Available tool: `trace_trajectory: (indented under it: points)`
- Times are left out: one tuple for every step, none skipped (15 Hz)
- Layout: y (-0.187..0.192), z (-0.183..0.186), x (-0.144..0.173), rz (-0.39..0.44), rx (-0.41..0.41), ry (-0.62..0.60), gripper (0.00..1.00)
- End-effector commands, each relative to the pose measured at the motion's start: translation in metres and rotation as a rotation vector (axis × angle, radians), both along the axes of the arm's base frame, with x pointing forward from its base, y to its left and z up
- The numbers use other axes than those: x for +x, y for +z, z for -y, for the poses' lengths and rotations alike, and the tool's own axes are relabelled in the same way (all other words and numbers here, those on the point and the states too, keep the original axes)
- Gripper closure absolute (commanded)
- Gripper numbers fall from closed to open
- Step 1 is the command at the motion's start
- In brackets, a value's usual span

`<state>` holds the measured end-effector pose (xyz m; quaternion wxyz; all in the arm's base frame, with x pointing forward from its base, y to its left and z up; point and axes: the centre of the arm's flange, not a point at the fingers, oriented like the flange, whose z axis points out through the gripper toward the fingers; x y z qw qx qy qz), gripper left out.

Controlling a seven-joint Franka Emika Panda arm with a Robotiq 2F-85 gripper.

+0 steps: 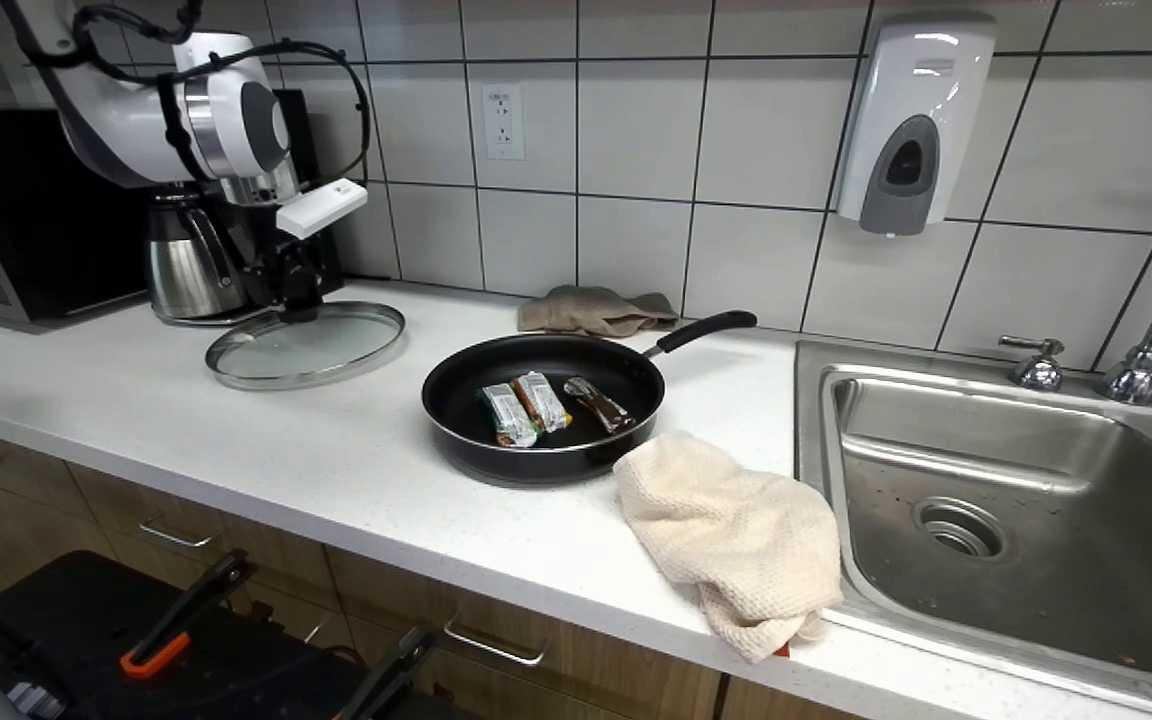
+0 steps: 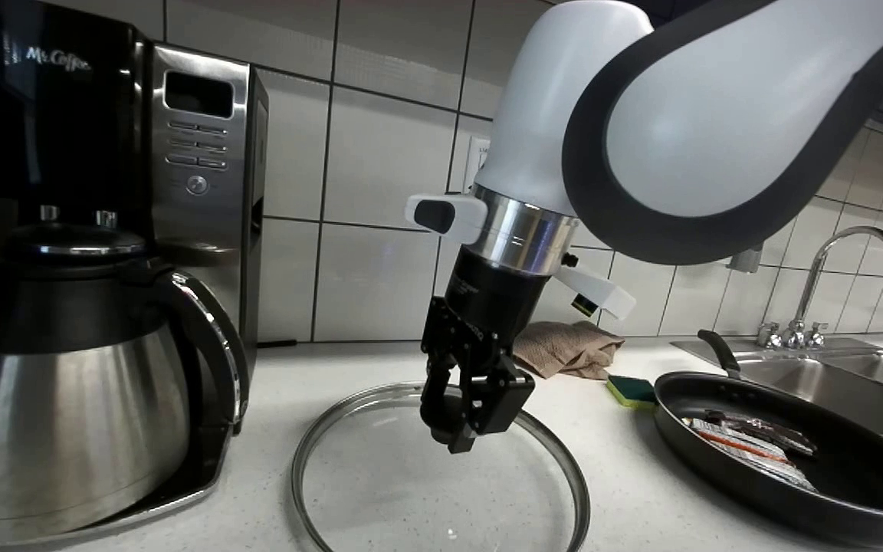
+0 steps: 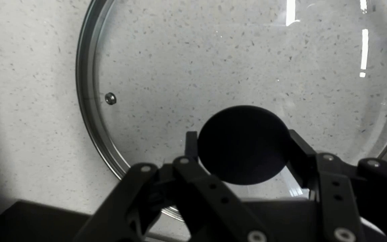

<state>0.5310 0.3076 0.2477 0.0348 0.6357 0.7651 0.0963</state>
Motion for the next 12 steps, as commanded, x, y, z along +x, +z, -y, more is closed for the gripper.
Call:
trace_trajectory:
  points:
    - [0.035,0.008,0.004,0.052,-0.022,-0.005,0.61]
    - [0.038,0.011,0.005,0.058,-0.022,-0.012,0.61]
    - [0.041,0.014,0.006,0.065,-0.020,-0.018,0.61]
    - [0.044,0.016,0.007,0.070,-0.021,-0.024,0.61]
    - [0.046,0.018,0.008,0.075,-0.021,-0.030,0.61]
    - [0.048,0.021,0.009,0.079,-0.021,-0.038,0.61]
    - [0.050,0.024,0.010,0.084,-0.021,-0.049,0.61]
    - [0.053,0.027,0.011,0.088,-0.020,-0.059,0.61]
    - [0.056,0.031,0.011,0.097,-0.021,-0.076,0.61]
    - [0.059,0.035,0.012,0.103,-0.022,-0.095,0.61]
    - [0.061,0.038,0.012,0.106,-0.021,-0.111,0.61]
    - [0.064,0.043,0.013,0.111,-0.020,-0.130,0.61]
